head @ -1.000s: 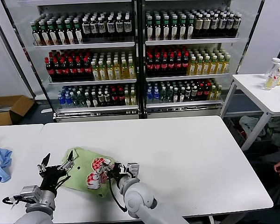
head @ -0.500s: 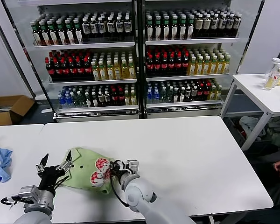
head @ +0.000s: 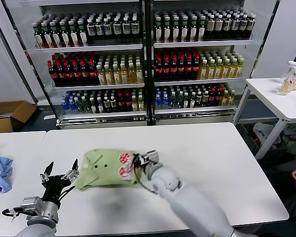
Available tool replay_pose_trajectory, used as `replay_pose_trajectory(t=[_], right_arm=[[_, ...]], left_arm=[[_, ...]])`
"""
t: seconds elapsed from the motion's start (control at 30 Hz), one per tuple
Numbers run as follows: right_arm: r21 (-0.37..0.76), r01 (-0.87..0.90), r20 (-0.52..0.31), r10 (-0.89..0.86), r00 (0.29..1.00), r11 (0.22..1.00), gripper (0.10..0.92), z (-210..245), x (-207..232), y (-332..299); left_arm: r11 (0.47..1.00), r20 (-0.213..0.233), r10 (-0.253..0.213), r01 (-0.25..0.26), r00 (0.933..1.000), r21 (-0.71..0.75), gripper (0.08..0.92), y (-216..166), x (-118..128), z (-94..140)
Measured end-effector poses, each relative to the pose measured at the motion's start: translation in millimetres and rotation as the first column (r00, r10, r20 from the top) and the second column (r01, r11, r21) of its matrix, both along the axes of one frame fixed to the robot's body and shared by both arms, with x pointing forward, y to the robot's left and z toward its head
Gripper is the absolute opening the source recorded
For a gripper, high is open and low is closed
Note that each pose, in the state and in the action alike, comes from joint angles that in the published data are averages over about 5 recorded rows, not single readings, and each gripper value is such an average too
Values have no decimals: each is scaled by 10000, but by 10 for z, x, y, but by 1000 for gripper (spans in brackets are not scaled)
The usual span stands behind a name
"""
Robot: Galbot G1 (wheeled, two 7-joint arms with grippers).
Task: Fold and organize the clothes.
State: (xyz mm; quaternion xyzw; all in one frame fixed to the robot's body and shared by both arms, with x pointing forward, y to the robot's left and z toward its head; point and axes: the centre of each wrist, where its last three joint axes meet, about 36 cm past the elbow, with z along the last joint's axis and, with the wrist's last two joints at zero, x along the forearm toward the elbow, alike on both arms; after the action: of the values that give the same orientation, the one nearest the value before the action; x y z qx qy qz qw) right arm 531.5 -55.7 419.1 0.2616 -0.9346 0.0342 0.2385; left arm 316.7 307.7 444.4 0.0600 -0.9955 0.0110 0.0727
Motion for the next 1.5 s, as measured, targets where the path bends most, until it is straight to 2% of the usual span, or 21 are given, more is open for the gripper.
replay_pose_trajectory(t=[0.23,0.47,0.67,0.9,1.1,1.3,1.5], right_arm=[[-1208,-792,872,901,9921,9895,118,170,479,-587],[-2324,-1217,1121,1508,9822,9650,127,191,745,-1118],[-2681,-1011,1564,1469,9767,9581,270,204,749,-1457],[-2611,44,3088,792,9478,9653,469,168,476,-1750],[-1881,1051,4304,-142,9025,9765,633,141,92,-1892],[-747,1829,4621,-1285,8775,9803,799,96,-456,-1973],[118,2379,4606,-2165,8608,9712,822,72,-1001,-2048]], left_arm=[[9998,-15,-207,207,9998,-15,823,-49,-2,6],[9991,-78,-414,414,9991,-9,823,-100,-19,8],[9986,-62,-528,528,9986,-16,823,-143,-24,19],[9980,-60,-626,626,9980,10,823,-181,-12,6],[9980,-67,-633,633,9980,11,823,-186,18,-19],[9979,-152,-638,639,9978,79,823,-147,23,-45],[9978,-208,-636,640,9978,182,823,-96,28,-38]])
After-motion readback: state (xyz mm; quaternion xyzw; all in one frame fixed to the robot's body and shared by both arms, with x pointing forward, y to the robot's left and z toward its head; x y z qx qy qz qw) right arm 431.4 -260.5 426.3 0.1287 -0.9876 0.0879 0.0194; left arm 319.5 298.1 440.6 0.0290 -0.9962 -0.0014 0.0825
